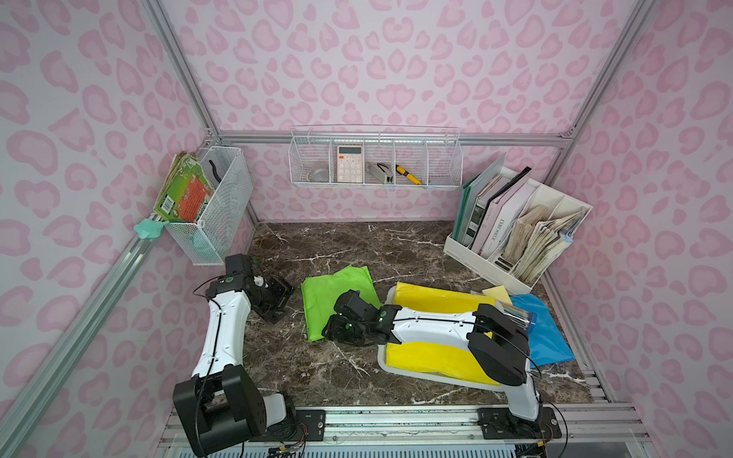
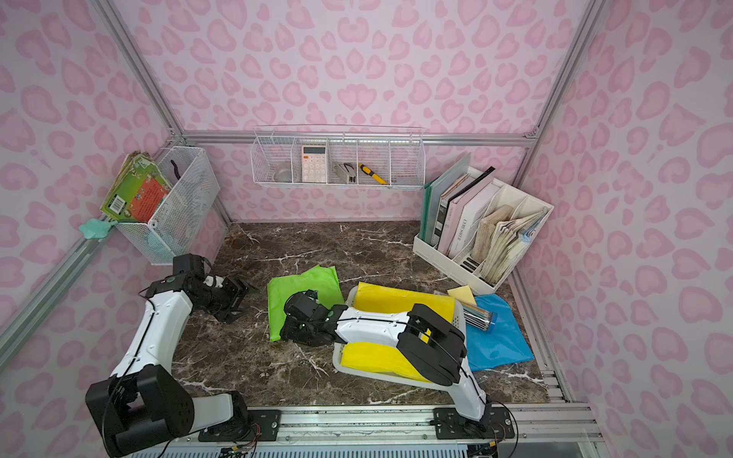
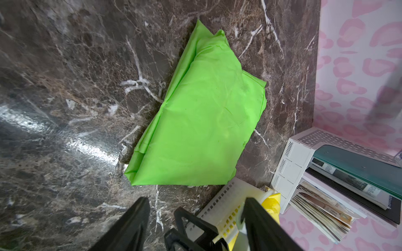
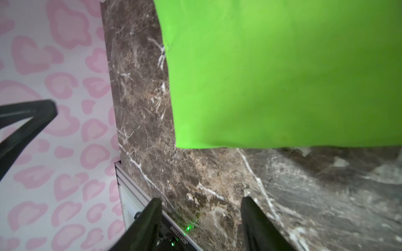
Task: Put the folded raincoat in the basket
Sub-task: Pick up the raincoat from the center of the board.
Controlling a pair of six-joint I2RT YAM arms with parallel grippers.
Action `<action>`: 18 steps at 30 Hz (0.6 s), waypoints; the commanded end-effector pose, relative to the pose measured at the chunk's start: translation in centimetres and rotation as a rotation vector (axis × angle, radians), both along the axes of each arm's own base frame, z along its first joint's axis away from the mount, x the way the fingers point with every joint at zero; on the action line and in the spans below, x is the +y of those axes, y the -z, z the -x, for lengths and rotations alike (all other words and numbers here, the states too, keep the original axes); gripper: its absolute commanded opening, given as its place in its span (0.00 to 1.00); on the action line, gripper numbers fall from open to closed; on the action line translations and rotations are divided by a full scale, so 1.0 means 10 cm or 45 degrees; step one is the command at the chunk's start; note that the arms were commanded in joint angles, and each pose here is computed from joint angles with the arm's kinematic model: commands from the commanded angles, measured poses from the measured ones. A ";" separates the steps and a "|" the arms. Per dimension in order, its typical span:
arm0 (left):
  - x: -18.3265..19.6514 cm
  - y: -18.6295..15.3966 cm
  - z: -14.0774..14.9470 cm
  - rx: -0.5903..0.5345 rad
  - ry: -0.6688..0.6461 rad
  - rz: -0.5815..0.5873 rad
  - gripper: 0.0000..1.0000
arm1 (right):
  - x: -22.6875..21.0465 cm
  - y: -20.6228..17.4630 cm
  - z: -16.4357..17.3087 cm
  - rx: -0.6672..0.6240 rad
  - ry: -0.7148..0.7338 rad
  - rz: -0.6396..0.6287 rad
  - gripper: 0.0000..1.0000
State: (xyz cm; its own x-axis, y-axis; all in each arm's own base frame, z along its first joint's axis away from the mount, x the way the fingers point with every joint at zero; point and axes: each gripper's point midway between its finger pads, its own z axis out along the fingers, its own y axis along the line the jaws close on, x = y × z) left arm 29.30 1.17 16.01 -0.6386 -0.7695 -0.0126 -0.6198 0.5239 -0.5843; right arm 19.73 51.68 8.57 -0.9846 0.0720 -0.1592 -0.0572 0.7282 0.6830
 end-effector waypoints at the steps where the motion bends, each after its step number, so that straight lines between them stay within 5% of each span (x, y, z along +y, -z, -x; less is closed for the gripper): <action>1: -0.02 -0.01 0.06 0.004 0.042 -0.010 0.74 | 0.02 0.08 -0.13 0.020 0.115 0.025 0.62; 18: -0.06 0.11 0.08 -0.002 0.092 0.027 0.74 | -0.26 0.46 -0.53 0.047 0.331 0.223 0.63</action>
State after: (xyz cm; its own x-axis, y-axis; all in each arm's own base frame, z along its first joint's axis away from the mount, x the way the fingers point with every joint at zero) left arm 28.61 0.82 15.03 -0.6773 -0.7357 -0.0035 -0.5941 0.5497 -0.5873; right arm 24.03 50.07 4.62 -0.9552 0.2635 -0.1346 0.1389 0.8010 0.5823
